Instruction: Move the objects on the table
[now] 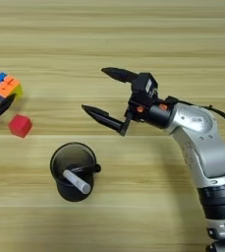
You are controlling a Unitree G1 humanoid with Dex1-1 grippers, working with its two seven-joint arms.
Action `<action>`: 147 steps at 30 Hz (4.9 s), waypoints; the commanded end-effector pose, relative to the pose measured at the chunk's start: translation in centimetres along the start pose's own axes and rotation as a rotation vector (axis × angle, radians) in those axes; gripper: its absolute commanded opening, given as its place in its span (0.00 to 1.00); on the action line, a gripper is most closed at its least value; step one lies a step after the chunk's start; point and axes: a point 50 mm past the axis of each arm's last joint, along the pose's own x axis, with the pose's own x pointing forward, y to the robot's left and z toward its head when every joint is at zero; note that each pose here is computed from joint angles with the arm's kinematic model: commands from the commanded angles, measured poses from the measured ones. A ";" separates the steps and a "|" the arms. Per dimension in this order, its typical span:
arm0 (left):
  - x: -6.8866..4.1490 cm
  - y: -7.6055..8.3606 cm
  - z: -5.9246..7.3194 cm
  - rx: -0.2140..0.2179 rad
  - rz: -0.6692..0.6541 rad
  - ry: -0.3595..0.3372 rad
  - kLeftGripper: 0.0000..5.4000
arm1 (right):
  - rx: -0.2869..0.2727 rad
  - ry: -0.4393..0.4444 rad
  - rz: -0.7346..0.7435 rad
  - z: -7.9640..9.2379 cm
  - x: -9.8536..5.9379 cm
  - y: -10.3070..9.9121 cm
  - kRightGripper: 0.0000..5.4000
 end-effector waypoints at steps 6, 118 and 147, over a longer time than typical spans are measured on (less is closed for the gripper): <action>-1.7 1.0 -0.6 0.042 -0.022 0.054 0.61 | -0.039 -0.009 0.004 0.5 0.2 -0.2 1.00; -1.1 -3.7 2.2 0.021 -0.315 -0.188 1.00 | -0.049 -0.003 0.013 0.0 0.5 -0.2 1.00; -3.9 -7.9 -3.2 -0.193 -0.609 0.096 0.86 | -0.030 -0.004 0.001 -0.4 0.6 -0.3 1.00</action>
